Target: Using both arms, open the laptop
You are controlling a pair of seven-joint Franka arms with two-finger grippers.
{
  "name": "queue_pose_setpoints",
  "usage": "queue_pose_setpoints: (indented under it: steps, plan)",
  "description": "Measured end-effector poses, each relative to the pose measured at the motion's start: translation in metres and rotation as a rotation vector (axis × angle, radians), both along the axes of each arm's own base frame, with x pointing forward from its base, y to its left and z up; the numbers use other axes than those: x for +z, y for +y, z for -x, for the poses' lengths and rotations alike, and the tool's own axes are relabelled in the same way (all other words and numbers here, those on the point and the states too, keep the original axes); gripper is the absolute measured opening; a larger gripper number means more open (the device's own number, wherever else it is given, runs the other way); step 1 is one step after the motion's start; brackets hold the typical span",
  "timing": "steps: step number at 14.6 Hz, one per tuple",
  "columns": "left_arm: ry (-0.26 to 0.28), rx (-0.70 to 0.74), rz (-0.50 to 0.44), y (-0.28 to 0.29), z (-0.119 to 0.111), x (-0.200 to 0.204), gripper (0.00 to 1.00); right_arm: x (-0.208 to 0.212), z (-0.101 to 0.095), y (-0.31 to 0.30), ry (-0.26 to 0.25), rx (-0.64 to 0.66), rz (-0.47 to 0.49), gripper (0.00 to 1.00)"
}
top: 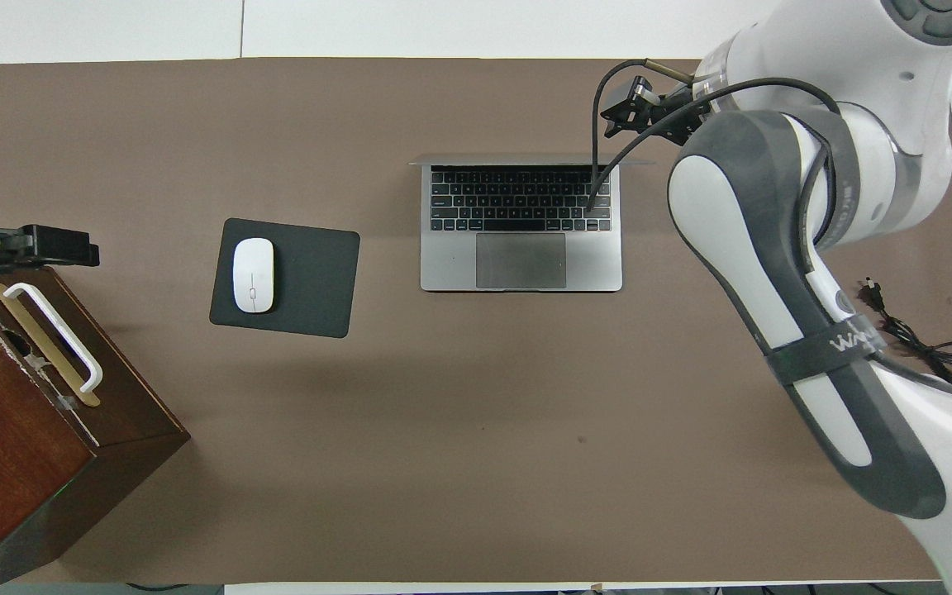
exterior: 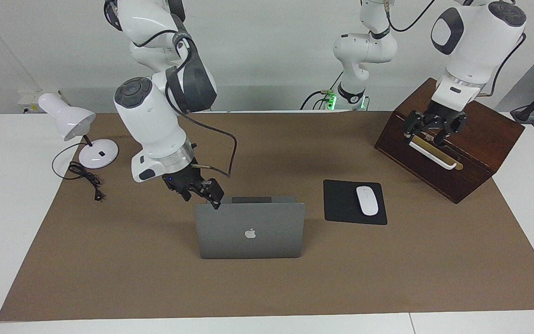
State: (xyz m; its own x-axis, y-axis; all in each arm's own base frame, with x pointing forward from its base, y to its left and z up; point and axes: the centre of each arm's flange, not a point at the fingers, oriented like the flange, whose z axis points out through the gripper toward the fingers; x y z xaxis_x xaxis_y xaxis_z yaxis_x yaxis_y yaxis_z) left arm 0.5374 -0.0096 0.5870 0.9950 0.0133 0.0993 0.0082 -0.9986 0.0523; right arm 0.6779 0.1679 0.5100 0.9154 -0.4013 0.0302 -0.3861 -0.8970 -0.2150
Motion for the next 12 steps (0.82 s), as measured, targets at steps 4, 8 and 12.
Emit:
queue_pose_setpoints:
  steps: [4, 8, 12]
  plan:
    - [0.036, 0.021, -0.027, 0.021, 0.010, 0.016, 1.00, 0.035, 0.015, -0.027, 0.015, 0.058, 0.043, 1.00]
    - [0.059, 0.033, -0.029, 0.029, 0.014, 0.033, 1.00, 0.086, 0.040, -0.051, -0.015, 0.147, 0.127, 1.00]
    - [0.081, 0.033, -0.029, 0.028, 0.015, 0.032, 1.00, 0.134, 0.068, -0.112, -0.030, 0.244, 0.177, 1.00]
